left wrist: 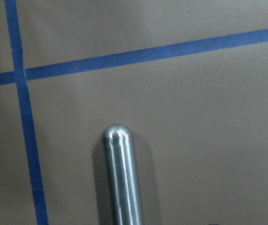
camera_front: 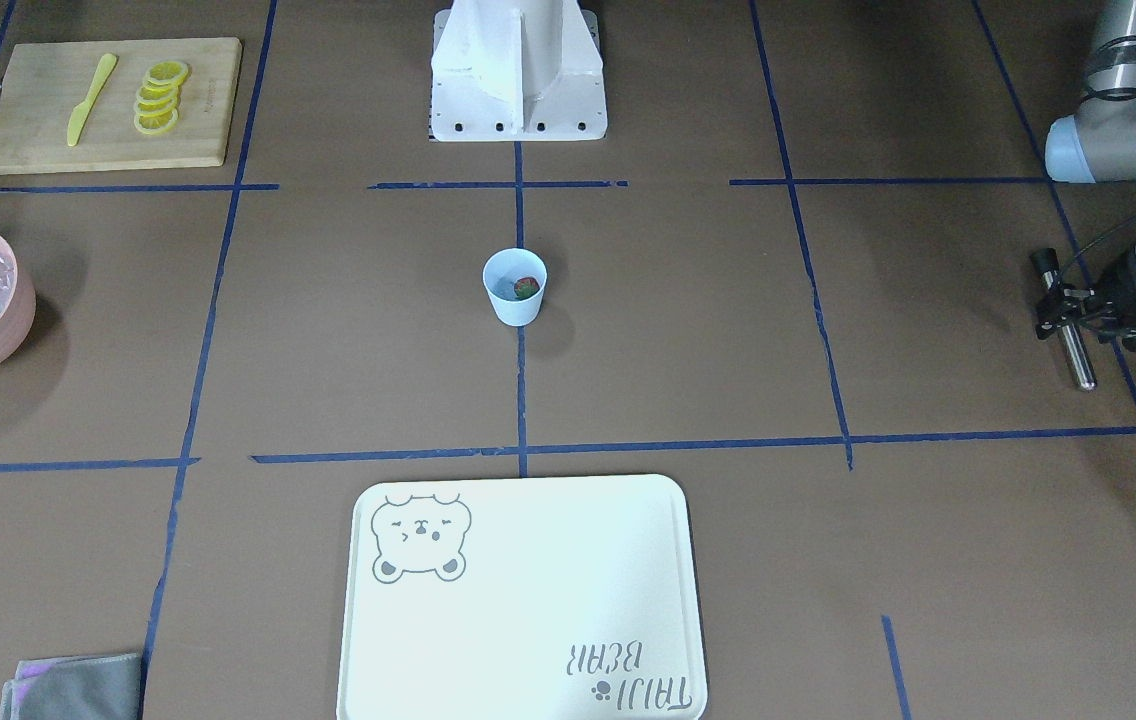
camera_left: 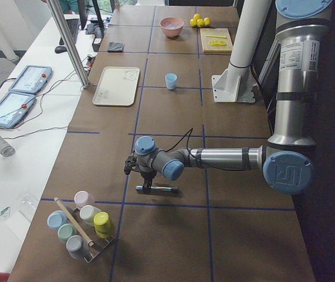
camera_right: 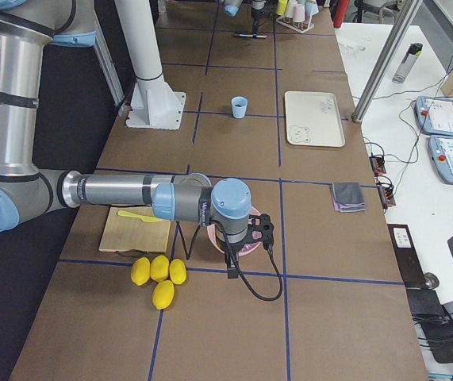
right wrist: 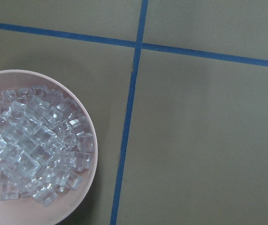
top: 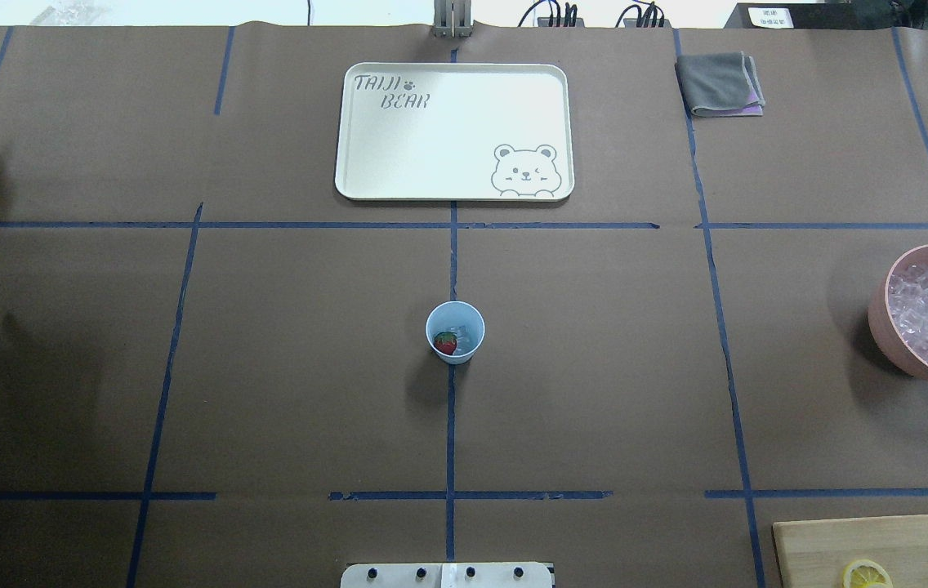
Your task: Mash ice and strawberries in cup
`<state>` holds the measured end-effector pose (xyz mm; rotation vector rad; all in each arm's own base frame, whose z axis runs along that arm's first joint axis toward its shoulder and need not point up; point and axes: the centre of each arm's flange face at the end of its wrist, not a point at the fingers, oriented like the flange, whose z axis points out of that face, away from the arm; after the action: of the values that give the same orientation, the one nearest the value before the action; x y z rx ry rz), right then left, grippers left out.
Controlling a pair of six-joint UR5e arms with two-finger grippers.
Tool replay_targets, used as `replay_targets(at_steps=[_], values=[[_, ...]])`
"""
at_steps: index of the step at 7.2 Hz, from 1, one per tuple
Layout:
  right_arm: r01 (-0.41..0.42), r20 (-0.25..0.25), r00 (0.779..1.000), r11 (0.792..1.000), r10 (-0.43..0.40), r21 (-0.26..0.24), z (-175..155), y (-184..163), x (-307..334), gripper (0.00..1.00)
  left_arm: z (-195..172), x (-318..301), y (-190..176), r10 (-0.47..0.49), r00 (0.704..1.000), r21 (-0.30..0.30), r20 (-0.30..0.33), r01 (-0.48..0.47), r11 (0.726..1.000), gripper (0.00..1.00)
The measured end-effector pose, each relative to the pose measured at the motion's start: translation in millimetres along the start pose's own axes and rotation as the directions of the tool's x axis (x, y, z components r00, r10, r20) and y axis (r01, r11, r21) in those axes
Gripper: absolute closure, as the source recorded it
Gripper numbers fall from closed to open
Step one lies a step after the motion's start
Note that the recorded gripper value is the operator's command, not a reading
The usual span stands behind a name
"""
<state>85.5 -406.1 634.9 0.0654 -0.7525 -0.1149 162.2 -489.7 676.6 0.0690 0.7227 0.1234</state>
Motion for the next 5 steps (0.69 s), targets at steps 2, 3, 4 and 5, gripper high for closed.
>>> replay_targets(at_steps=[2, 3, 4, 5], values=[[0.001, 0.0, 1.0, 1.0, -0.001, 0.001, -0.5, -0.3, -0.4, 0.01, 6.6, -4.9, -3.9, -0.006, 1.0, -0.008, 0.005, 0.006, 1.0, 0.18], [0.001, 0.0, 1.0, 1.0, -0.001, 0.001, -0.7, -0.4, -0.6, 0.0, 9.3, -7.3, -3.9, -0.007, 1.0, -0.012, 0.006, 0.007, 1.0, 0.2], [0.001, 0.0, 1.0, 1.0, -0.001, 0.001, -0.7, -0.4, -0.6, 0.0, 12.0, -9.9, -3.1, -0.008, 1.0, -0.017, 0.008, 0.008, 1.0, 0.29], [0.002, 0.0, 1.0, 1.0, -0.002, 0.002, -0.8, -0.5, -0.7, 0.0, 14.2, -12.1, -2.3, -0.01, 1.0, -0.021, 0.01, 0.01, 1.0, 0.55]])
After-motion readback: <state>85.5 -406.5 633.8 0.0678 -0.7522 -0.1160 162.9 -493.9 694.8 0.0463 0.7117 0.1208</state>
